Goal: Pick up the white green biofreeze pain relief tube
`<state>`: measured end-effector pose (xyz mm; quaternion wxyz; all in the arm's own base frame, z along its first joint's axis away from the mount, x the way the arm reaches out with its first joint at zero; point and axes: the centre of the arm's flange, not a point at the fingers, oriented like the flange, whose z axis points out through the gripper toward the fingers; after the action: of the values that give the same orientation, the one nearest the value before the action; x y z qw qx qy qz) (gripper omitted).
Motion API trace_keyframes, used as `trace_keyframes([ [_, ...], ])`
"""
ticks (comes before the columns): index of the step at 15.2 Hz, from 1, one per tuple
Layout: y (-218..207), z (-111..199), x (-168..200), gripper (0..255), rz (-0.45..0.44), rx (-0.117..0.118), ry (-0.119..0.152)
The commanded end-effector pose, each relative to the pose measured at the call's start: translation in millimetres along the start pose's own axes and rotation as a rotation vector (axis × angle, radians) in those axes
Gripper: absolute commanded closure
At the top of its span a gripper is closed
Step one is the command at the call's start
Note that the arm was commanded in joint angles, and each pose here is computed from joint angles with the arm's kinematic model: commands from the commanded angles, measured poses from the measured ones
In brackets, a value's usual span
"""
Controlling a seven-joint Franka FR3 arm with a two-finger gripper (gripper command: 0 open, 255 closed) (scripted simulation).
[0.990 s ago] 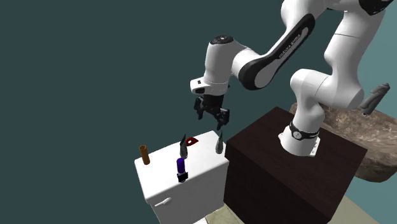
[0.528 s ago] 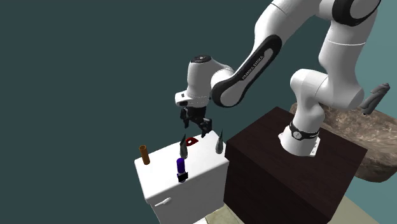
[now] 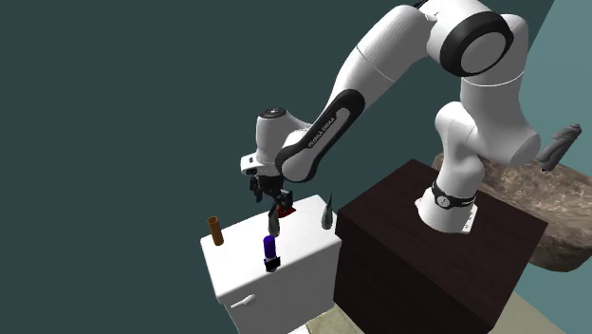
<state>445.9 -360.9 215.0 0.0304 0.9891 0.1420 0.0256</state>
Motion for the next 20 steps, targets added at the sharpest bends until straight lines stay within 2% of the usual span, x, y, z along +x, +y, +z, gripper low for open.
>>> trace_keyframes([
  [1,8.7,13.9,3.4,0,-0.005,0.002,0.003],
  [8,6.0,53.8,1.7,0,-0.005,0.002,0.003],
  [10,5.9,53.8,1.7,0,-0.005,0.002,0.003],
  [11,5.6,53.9,1.9,255,-0.005,0.002,0.003],
  [20,6.0,53.8,1.7,255,-0.005,0.002,0.003],
])
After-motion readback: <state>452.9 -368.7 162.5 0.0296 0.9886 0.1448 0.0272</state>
